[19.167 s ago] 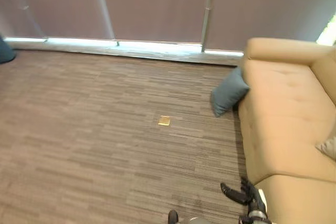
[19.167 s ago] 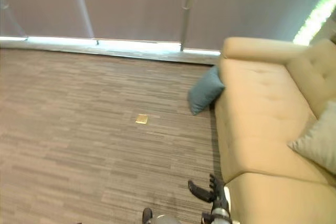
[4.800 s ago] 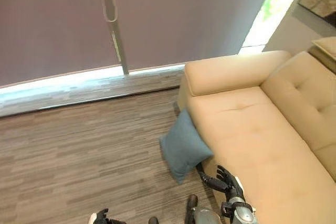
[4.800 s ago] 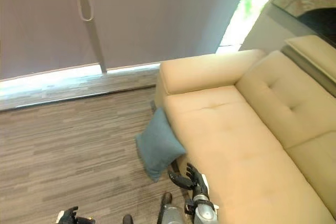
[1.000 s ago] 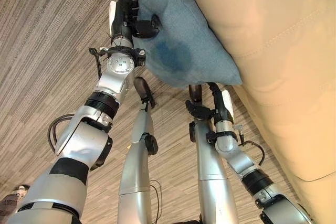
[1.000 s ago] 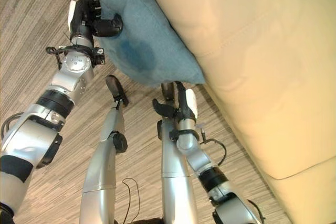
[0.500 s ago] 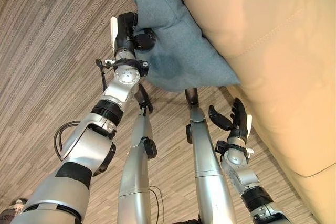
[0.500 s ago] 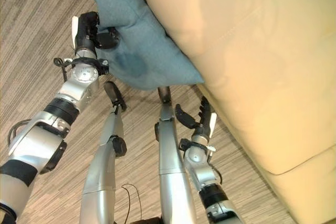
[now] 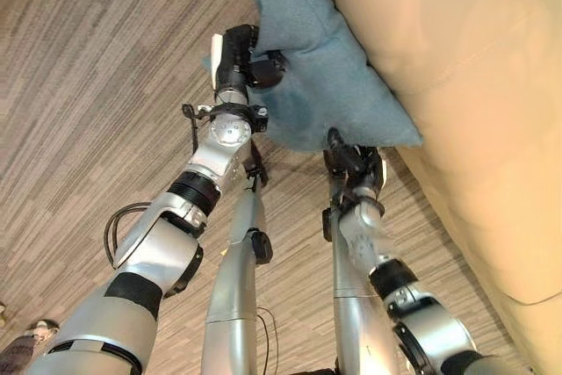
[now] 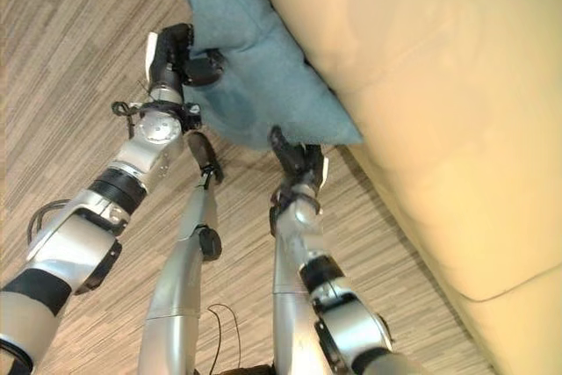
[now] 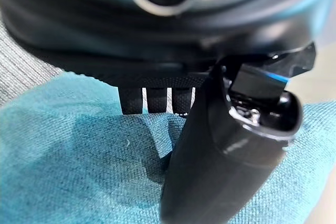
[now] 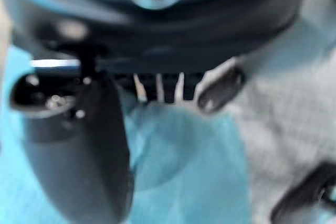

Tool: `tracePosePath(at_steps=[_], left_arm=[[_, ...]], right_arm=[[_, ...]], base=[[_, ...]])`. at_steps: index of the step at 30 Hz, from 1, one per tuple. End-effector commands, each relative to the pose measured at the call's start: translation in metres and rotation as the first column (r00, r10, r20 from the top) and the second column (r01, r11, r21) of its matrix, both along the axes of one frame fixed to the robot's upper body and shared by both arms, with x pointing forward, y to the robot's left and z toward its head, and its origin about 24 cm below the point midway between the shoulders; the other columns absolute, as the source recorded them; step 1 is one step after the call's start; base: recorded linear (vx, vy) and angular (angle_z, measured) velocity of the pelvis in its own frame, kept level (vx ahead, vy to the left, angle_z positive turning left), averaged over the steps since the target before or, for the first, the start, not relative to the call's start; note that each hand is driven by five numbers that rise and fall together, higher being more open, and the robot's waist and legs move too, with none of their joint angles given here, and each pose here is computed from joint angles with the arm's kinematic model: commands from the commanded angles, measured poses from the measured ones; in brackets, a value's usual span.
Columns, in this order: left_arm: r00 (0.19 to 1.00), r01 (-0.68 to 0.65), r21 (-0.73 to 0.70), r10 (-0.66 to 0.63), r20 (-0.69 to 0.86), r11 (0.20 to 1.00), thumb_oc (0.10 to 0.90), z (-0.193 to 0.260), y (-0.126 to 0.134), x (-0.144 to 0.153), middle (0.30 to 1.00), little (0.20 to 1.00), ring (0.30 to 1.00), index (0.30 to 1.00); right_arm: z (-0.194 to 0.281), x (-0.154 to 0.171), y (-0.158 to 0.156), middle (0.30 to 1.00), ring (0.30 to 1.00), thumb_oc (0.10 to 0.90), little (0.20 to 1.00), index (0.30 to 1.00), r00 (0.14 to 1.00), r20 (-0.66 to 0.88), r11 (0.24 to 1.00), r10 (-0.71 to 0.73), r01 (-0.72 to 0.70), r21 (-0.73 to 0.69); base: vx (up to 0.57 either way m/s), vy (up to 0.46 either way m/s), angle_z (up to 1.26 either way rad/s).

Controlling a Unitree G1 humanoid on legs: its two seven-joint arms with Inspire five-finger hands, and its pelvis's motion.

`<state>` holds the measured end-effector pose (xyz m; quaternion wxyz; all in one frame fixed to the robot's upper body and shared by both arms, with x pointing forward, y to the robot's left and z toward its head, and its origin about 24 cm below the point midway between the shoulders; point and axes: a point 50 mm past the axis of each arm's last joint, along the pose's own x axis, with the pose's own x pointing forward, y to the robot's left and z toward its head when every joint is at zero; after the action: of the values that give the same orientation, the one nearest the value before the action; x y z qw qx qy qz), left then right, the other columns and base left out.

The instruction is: Pick up all the scattered cushions and arrange them neatly on the sofa.

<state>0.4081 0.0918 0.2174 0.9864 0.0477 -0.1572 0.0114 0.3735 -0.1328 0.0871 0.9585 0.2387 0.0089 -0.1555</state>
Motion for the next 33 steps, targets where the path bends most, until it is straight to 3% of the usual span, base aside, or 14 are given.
tracePosePath(at_steps=[1,2,3,4,5,8,16,23,31,32,33], left_arm=[[0.855,0.483,0.025,-0.478,0.201,0.875,0.400,0.034,-0.110,-0.044,0.300,0.300,0.300,0.300],[0.848,0.499,0.043,-0.498,0.182,0.865,0.400,0.030,-0.113,-0.045,0.300,0.300,0.300,0.300],[0.847,0.503,0.047,-0.502,0.175,0.863,0.400,0.029,-0.112,-0.044,0.300,0.300,0.300,0.300],[0.847,0.502,0.046,-0.502,0.175,0.863,0.400,0.030,-0.112,-0.044,0.300,0.300,0.300,0.300],[0.842,0.510,0.045,-0.509,0.179,0.859,0.400,0.031,-0.114,-0.045,0.300,0.300,0.300,0.300],[0.822,0.554,-0.005,-0.546,0.162,0.833,0.400,0.028,-0.126,-0.050,0.300,0.300,0.300,0.300],[0.799,0.586,-0.027,-0.571,0.189,0.810,0.400,0.028,-0.139,-0.062,0.300,0.300,0.300,0.300],[0.763,0.622,-0.090,-0.576,0.293,0.778,0.400,0.032,-0.138,-0.080,0.300,0.300,0.300,0.300],[0.779,0.596,-0.192,-0.505,0.372,0.780,0.400,0.011,-0.097,-0.091,0.300,0.300,0.300,0.300],[0.814,0.546,-0.211,-0.453,0.362,0.811,0.400,-0.005,-0.075,-0.092,0.300,0.300,0.300,0.300],[0.824,0.539,-0.243,-0.445,0.350,0.806,0.400,-0.014,-0.069,-0.095,0.300,0.300,0.300,0.300]], right_arm=[[-0.002,0.000,-0.020,0.900,0.900,0.800,0.900,0.900,0.995,0.002,0.975,0.104,-0.102,-0.196],[0.007,0.005,-0.020,0.900,0.900,0.800,0.900,0.900,0.987,-0.016,0.911,0.162,-0.156,-0.382],[0.014,0.008,-0.020,0.827,0.827,0.751,0.827,0.827,0.985,-0.014,0.877,0.175,-0.162,-0.451],[0.014,0.008,-0.020,0.493,0.493,0.529,0.493,0.493,0.985,-0.014,0.877,0.175,-0.162,-0.453],[0.016,0.008,-0.019,0.300,0.300,0.400,0.300,0.300,0.984,-0.013,0.867,0.180,-0.165,-0.470],[0.028,0.013,-0.015,0.300,0.300,0.400,0.300,0.300,0.987,0.061,0.956,0.146,-0.125,-0.264],[0.020,0.007,-0.006,0.300,0.300,0.400,0.300,0.300,0.990,0.035,0.934,0.137,-0.117,-0.337],[0.027,-0.013,0.015,0.300,0.300,0.400,0.300,0.300,0.964,0.169,0.937,0.204,-0.142,-0.319],[0.028,-0.048,0.005,0.300,0.300,0.400,0.300,0.300,0.934,0.308,0.950,0.180,-0.083,-0.302],[0.022,-0.059,-0.002,0.300,0.300,0.400,0.300,0.300,0.936,0.309,0.947,0.170,-0.068,-0.315],[0.018,-0.065,-0.002,0.300,0.300,0.400,0.300,0.300,0.935,0.308,0.947,0.178,-0.077,-0.313]], base=[[-0.01,0.022,0.03],[0.00,0.000,0.00],[0.00,0.000,0.00],[0.00,0.000,0.00],[0.00,0.000,0.00],[0.00,0.000,0.00],[0.00,0.000,0.00],[0.00,0.000,0.00],[0.00,-0.001,0.02],[0.06,-0.013,0.05],[0.10,-0.029,0.01]])
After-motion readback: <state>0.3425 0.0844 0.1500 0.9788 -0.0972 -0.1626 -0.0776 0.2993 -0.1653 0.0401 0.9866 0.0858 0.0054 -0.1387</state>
